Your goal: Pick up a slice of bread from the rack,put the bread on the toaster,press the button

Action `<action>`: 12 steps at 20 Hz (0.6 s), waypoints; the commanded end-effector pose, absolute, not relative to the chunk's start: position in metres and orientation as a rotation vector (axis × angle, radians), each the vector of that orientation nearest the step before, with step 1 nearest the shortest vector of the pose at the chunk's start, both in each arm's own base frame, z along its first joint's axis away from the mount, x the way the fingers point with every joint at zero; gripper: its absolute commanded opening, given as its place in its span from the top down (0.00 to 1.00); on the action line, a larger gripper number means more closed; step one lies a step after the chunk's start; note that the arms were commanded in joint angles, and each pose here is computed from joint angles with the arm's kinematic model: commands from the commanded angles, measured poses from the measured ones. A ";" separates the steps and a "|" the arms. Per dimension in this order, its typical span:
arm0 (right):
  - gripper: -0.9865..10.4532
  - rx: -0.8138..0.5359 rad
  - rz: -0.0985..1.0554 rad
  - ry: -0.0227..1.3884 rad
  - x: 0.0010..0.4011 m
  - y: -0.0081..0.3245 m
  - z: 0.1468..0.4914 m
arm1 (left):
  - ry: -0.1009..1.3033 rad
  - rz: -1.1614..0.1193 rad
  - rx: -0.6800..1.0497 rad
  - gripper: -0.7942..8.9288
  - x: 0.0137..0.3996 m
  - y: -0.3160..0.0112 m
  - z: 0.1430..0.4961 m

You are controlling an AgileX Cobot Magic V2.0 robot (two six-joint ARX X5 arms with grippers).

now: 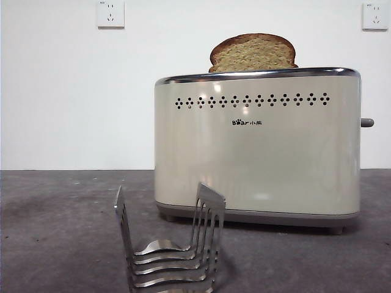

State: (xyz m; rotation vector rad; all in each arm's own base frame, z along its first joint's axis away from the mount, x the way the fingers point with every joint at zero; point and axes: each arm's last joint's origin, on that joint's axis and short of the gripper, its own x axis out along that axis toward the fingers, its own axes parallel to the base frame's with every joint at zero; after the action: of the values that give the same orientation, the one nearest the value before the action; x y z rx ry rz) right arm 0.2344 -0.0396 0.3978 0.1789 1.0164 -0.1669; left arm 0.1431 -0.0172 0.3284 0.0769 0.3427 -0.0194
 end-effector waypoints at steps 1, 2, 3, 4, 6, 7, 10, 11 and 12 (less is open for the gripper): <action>0.91 0.169 -0.162 0.997 0.250 -0.042 0.392 | 0.254 0.011 0.074 0.92 0.138 -0.011 0.273; 0.91 0.167 -0.162 0.978 0.259 -0.043 0.390 | 0.230 0.018 0.069 0.92 0.132 -0.009 0.250; 0.91 0.166 -0.162 0.959 0.265 -0.044 0.388 | 0.219 0.014 0.066 0.92 0.127 -0.008 0.233; 0.91 0.163 -0.161 0.932 0.272 -0.046 0.387 | 0.208 0.018 0.063 0.92 0.121 -0.006 0.214; 0.91 0.158 -0.160 0.878 0.282 -0.047 0.387 | 0.196 0.023 0.057 0.92 0.112 -0.005 0.186; 0.91 0.156 -0.160 0.848 0.287 -0.048 0.387 | 0.191 0.013 0.046 0.92 0.109 -0.005 0.175; 0.91 0.148 -0.158 0.765 0.295 -0.050 0.392 | 0.157 0.012 0.015 0.92 0.103 -0.004 0.156; 0.91 0.146 -0.158 0.744 0.296 -0.050 0.393 | 0.149 0.013 0.010 0.92 0.102 -0.004 0.153; 0.91 0.144 -0.157 0.721 0.298 -0.050 0.395 | 0.157 0.014 0.011 0.92 0.101 -0.004 0.152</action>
State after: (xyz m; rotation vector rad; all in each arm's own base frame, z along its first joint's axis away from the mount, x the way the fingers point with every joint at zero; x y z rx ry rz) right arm 0.2955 -0.0502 0.3954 0.1523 0.7232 -0.1610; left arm 0.1008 -0.0040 0.1547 0.0240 0.1525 0.0104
